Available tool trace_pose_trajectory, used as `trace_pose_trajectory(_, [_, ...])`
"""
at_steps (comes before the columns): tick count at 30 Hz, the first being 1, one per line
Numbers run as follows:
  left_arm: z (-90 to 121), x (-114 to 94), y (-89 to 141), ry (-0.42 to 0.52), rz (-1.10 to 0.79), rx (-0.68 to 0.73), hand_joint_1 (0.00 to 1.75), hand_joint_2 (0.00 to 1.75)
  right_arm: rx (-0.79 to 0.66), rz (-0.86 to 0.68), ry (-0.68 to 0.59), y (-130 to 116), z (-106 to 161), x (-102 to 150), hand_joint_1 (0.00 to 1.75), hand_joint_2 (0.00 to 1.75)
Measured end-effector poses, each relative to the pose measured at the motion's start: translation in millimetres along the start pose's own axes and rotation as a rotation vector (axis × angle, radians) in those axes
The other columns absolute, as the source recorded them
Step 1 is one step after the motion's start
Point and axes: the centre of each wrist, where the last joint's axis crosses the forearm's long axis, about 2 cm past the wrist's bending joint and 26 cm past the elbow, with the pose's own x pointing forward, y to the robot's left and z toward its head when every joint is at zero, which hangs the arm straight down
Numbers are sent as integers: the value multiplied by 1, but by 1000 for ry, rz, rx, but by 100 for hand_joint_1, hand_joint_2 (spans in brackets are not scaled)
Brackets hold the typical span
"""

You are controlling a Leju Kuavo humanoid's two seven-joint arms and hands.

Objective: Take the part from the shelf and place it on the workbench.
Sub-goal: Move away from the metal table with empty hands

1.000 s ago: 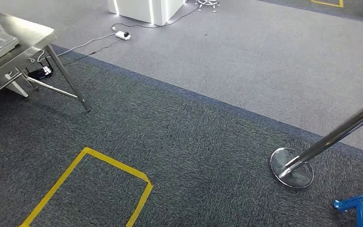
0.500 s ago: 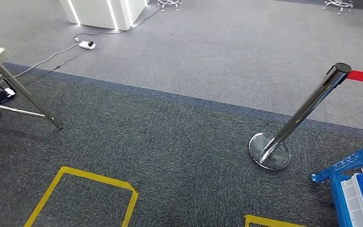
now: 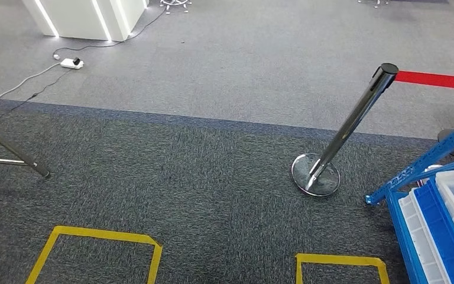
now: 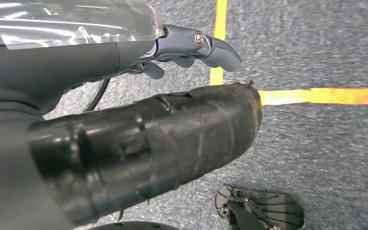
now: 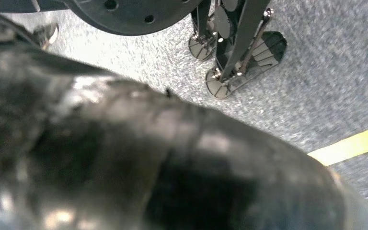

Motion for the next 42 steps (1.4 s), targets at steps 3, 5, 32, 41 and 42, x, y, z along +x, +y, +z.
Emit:
trace_pose_trajectory(3, [0,0,0,0,0,0,0,0,1,0,0,0,0,0,0,0])
trace_pose_trajectory(5, [-1,2,0,-3,1,0,0,0,1,1,-1,0,0,1,0,0])
trace_pose_trajectory(32, [0,0,-1,4,5,-6,0,0,19,29,11,1,1,-1,0,0])
trace_pose_trajectory(41, [0,2,-3,2,8,-10,0,0,29,35,6,1,0,0,0,0])
trace_pose_trajectory(42, [1,2,-3,4,7,-10,0,0,31,37,6,1,1,0,0,0])
